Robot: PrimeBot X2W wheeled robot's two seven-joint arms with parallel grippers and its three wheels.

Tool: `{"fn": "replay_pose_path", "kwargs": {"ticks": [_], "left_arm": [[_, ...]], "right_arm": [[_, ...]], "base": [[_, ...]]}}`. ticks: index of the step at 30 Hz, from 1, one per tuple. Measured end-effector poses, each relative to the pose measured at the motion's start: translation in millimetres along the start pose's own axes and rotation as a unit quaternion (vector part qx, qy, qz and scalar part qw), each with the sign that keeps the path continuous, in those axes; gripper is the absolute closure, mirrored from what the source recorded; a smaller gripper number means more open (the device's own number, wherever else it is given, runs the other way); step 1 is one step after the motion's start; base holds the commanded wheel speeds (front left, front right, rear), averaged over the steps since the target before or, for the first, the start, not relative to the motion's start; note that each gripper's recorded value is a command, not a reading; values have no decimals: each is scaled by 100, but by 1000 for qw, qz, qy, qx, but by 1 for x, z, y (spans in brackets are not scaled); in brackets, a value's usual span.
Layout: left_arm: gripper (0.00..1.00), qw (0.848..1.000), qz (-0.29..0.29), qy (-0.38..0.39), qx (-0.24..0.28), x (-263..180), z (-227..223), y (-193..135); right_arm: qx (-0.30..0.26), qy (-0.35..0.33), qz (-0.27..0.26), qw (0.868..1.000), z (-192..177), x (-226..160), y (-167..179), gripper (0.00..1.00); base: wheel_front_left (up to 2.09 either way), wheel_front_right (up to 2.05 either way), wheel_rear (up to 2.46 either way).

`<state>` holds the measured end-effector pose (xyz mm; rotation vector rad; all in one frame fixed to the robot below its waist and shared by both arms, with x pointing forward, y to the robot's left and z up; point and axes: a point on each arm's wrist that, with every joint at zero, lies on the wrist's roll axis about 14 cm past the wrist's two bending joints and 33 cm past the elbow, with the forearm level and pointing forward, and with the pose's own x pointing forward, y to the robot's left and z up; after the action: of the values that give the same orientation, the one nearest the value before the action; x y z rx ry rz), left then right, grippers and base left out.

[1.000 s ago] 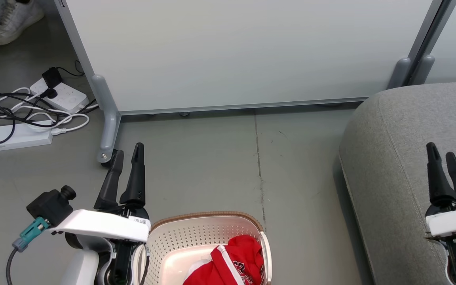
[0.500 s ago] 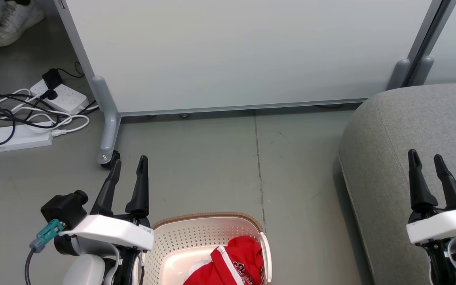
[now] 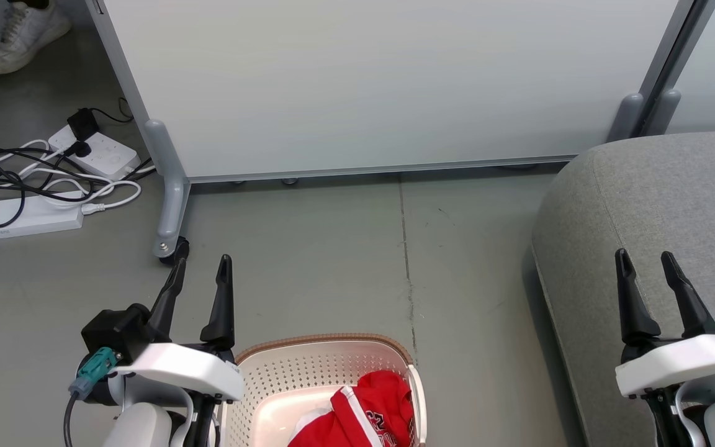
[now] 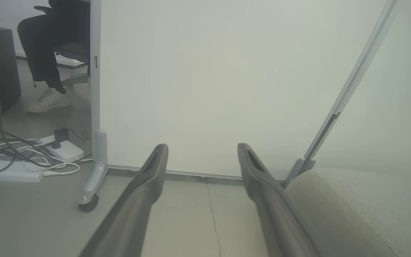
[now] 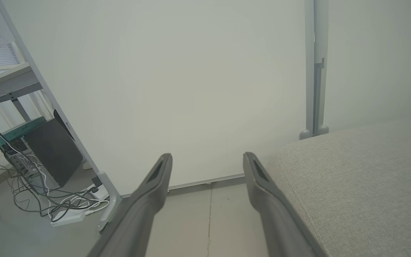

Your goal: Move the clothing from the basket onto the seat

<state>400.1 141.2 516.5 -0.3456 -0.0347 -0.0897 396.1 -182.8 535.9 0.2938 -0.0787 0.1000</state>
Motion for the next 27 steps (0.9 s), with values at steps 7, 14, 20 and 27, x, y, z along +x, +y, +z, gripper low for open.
{"fn": "replay_pose_path", "kwargs": {"ticks": [7, 14, 20, 27], "left_arm": [[0, 1000, 0, -1, 30, -1, -1, 1], [0, 998, 7, 9, 60, -2, -9, 6], [0, 997, 17, 20, 76, -5, -17, 12], [0, 995, 25, 29, 94, -7, -24, 16]], "right_arm": [[-30, -1, 8, 1000, -2, 1, 4, 0], [-53, 2, 17, 998, -8, 1, 9, 0], [-61, 5, 18, 998, -14, 3, 9, 0], [-76, 11, 20, 997, -20, 3, 9, 0]], "base": [[0, 0, 0], [0, 0, 0], [0, 0, 0], [0, 0, 0]]}}
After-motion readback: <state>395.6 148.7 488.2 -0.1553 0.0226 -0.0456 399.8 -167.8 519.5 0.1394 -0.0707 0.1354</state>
